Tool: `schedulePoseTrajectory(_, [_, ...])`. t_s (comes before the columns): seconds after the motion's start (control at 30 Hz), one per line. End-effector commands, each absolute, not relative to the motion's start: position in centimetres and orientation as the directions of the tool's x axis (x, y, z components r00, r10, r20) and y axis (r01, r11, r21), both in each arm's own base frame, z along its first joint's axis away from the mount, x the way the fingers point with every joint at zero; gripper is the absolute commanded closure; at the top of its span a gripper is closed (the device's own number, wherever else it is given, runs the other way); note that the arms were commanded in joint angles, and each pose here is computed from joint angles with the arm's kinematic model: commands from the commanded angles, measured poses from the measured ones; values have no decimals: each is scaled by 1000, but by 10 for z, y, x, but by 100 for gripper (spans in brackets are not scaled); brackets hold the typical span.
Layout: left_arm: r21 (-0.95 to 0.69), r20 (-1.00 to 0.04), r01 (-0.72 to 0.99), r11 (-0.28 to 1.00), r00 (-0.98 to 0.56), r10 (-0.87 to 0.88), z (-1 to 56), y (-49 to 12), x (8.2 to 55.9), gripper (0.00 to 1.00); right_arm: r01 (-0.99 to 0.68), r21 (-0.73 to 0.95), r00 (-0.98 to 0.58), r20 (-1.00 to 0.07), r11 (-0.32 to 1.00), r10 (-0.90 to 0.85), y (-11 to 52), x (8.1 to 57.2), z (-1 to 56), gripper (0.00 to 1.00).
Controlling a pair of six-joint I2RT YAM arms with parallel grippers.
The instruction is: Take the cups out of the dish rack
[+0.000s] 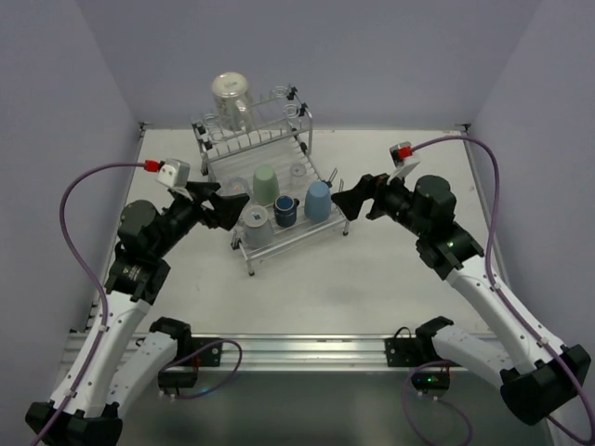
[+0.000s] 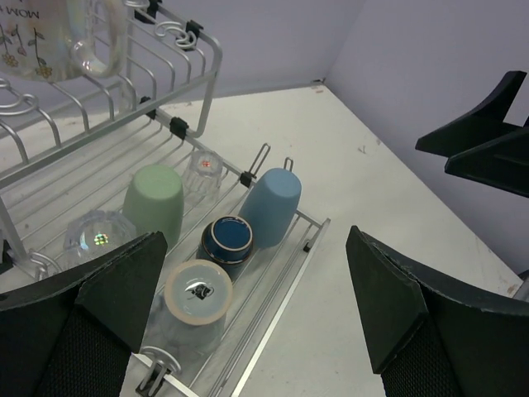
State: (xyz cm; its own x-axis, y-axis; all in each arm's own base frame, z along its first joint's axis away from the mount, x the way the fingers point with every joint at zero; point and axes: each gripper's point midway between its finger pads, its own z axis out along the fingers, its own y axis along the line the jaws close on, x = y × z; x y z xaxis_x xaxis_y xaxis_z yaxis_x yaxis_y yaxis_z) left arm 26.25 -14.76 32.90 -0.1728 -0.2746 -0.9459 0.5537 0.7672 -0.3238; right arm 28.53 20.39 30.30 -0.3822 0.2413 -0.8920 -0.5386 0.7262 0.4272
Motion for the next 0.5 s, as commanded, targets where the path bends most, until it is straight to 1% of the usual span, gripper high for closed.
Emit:
schedulePoseTrajectory(0.0, [-299,-953,606,737,-154,-260,334,-156,260,0,-472,340,-346,-920,814,183,194,298,305,1])
schedulePoseTrajectory(0.07, [-305,-952,600,739,-163,-260,328,-155,260,0,-455,317,-344,-924,832,165,194,302,303,1])
schedulePoseTrajectory(0.1, [-292,-954,615,733,-137,-266,334,-157,260,0,-418,299,-355,-923,858,148,192,308,298,1])
schedulePoseTrajectory(0.2, [-276,-958,647,711,-123,-261,338,-161,255,0,-391,251,-363,-926,885,102,194,313,296,1])
schedulePoseTrajectory(0.33, [-276,-956,658,700,-114,-270,341,-162,252,0,-357,186,-390,-920,915,35,208,323,282,1])
schedulePoseTrajectory(0.47, [-278,-956,643,714,-113,-270,338,-159,252,0,-341,156,-409,-913,927,3,221,334,275,1])
